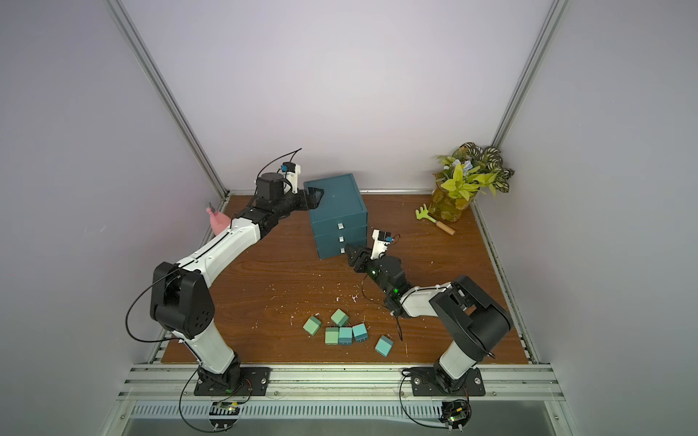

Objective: Place the plugs into the drawer by color
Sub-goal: Open the drawer in the storage box.

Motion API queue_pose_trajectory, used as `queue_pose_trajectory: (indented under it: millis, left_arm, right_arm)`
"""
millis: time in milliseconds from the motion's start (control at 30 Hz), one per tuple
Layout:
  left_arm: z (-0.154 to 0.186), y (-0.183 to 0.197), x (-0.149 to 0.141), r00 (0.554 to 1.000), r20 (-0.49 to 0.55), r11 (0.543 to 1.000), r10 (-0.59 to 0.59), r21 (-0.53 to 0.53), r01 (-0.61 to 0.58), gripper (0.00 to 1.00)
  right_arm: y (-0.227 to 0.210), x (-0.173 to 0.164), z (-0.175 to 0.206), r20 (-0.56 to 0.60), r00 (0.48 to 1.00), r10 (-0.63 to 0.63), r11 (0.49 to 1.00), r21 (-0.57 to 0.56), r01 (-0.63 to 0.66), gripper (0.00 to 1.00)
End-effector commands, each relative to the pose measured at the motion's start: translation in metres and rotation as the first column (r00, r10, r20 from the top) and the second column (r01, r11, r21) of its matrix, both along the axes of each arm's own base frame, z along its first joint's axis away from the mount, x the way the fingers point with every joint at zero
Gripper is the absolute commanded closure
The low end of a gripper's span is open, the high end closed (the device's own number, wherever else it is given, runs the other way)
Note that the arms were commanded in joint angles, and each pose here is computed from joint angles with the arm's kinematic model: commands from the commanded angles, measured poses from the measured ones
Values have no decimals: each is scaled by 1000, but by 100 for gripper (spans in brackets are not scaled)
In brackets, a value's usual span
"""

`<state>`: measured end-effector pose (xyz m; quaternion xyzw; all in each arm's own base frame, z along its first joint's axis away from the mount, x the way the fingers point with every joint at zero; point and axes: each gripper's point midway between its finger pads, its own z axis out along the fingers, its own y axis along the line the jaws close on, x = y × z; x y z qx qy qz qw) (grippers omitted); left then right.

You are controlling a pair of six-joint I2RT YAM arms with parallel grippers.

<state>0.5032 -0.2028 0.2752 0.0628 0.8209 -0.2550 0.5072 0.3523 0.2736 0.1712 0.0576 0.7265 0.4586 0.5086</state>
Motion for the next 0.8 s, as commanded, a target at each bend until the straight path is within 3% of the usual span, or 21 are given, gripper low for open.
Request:
queue_pose_trajectory:
  millis: [0, 767]
  left_arm:
    - [-8, 2, -2, 1000, -14, 1000, 0, 17, 0, 14]
    - [-31, -6, -3, 998, -57, 999, -32, -10, 31, 19]
  right_arm:
    - [11, 3, 34, 54, 997, 50, 987, 148, -57, 37]
    - [39, 47, 5, -53, 992, 110, 964, 249, -93, 55]
